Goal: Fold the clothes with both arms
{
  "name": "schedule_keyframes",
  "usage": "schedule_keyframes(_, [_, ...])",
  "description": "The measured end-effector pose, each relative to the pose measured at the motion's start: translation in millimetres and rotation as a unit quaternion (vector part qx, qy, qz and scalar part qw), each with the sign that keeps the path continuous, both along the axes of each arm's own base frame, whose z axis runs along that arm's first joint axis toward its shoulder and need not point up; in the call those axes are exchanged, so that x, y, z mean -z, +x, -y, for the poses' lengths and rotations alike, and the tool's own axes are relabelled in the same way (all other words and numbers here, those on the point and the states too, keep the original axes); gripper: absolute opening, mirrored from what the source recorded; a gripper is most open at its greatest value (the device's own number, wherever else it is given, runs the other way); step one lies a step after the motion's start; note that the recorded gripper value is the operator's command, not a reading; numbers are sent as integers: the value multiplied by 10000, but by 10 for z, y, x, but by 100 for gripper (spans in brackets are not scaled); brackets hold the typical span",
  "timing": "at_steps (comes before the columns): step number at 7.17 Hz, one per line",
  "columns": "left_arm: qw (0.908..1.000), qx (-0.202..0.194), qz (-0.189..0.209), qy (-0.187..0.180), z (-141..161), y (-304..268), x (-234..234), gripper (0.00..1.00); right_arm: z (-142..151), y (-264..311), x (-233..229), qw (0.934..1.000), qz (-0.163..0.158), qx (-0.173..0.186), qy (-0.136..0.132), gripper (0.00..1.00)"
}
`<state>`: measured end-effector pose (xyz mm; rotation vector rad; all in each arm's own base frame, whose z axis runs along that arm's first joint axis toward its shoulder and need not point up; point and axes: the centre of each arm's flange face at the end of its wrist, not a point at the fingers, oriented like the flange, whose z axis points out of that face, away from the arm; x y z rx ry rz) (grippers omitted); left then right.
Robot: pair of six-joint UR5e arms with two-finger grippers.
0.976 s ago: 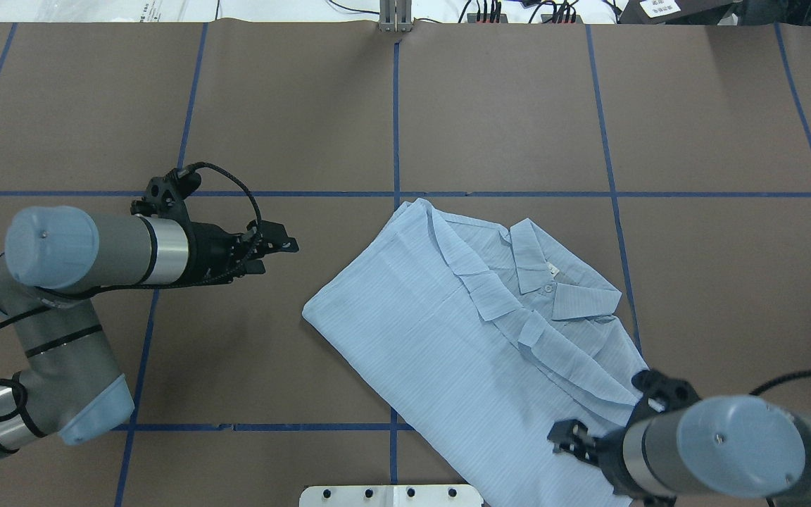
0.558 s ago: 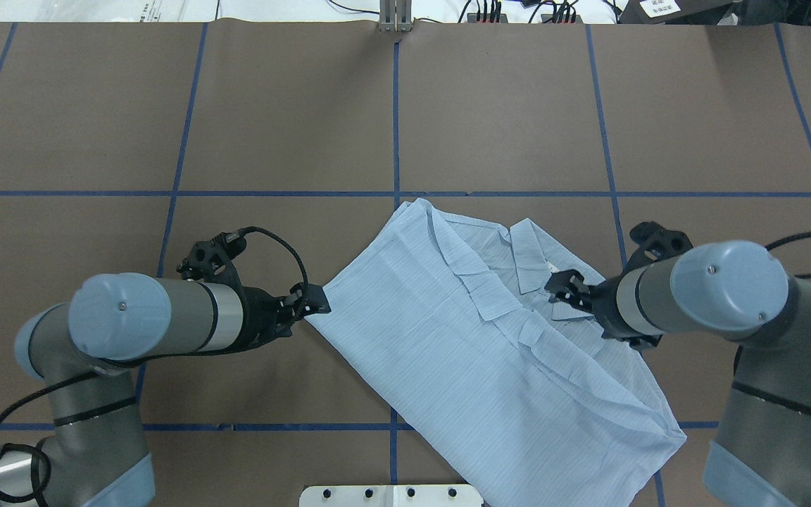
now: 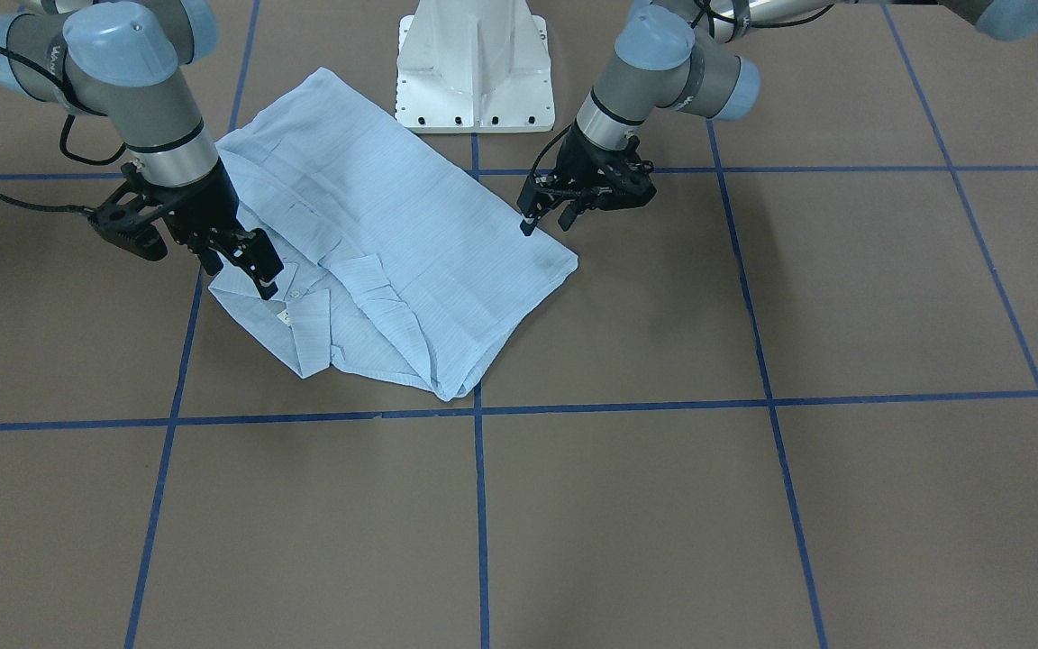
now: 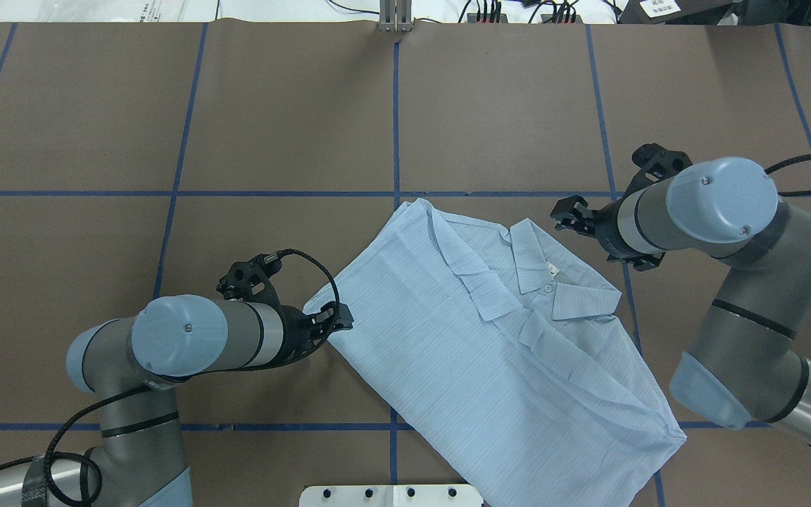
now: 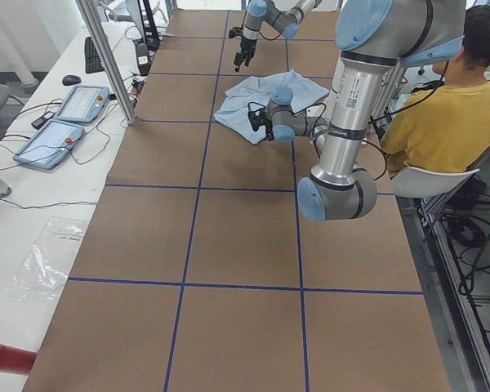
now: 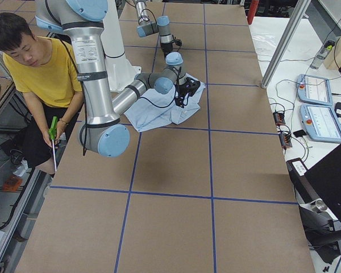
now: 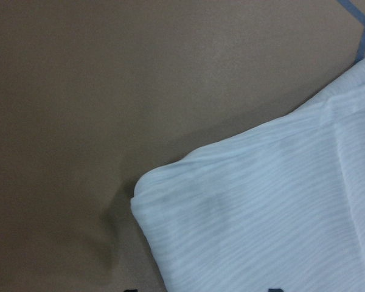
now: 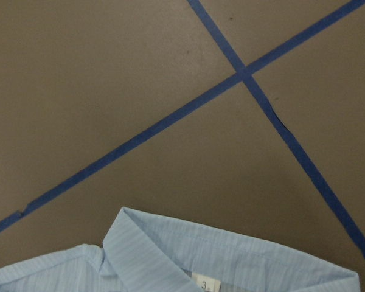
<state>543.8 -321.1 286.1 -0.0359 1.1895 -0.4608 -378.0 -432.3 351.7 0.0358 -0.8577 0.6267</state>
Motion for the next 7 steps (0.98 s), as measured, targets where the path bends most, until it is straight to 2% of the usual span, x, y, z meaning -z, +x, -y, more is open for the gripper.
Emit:
schedule_keyframes(4, [9997,177,121,106,123,28,-63,66,146,-18,-61,10000,-81,-40,-3,100])
schedule_keyframes(5, [9996,195,171,99,151,37,-110,59,160,-15,-39,10000,-66,-51,7,100])
schedule_keyframes(6, [9995,207,218,87,173,50,-157,33,171,-18,-1,10000,-38,-59,26,100])
schedule_keyframes(7, [9994,218,240,79,189,53,-179,0,181,-16,32,10000,-15,-68,43,100])
